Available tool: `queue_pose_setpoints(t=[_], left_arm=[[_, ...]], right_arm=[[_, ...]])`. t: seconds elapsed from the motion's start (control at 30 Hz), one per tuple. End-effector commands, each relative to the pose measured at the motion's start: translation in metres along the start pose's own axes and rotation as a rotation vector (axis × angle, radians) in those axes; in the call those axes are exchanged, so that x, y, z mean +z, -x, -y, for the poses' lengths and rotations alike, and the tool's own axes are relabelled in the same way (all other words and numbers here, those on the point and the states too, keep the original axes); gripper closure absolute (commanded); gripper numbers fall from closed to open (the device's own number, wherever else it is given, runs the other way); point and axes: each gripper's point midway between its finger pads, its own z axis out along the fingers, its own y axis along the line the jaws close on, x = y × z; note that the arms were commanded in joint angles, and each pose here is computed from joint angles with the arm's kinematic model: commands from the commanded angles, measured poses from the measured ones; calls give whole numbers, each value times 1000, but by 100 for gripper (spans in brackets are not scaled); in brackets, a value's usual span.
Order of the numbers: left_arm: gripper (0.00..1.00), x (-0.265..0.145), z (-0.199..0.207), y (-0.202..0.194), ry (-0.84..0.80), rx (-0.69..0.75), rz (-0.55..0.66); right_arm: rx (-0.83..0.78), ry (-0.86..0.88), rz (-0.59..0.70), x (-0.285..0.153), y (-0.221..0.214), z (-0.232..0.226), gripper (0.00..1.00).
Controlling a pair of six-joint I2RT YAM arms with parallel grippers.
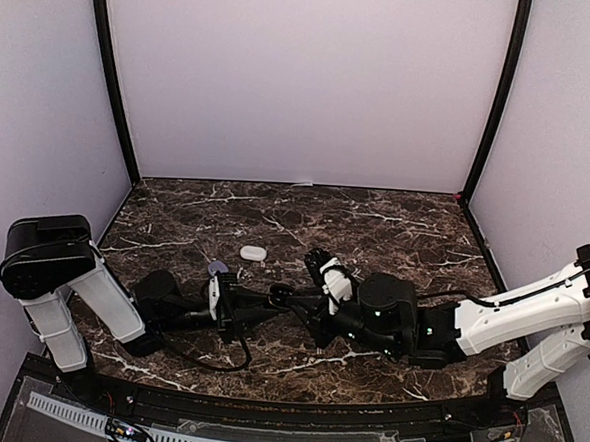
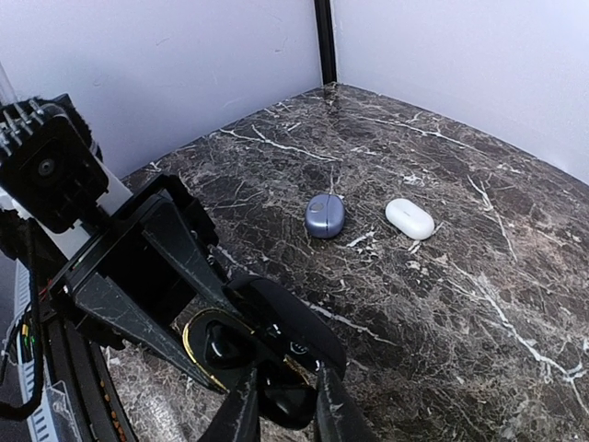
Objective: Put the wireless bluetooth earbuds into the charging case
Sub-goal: Insert the right earbud into the right side groove of the charging case.
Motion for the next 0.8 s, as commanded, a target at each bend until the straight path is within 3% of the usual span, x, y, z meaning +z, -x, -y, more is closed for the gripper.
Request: queue_pose_setpoints(t=[0.0, 0.63, 0.7, 0.77], left_arm=[[99, -5, -2, 59, 17, 71, 229], [99, -6, 1, 60, 4, 66, 233], [99, -6, 1, 60, 3, 64, 232], [99, -5, 0, 60, 3, 60, 233]], right_arm=[[28, 31, 17, -8, 8, -7, 76], [66, 26, 31, -14, 16, -5, 74], [70, 29, 33, -15, 17, -5, 69], [69, 38, 33, -16, 18, -6, 58]])
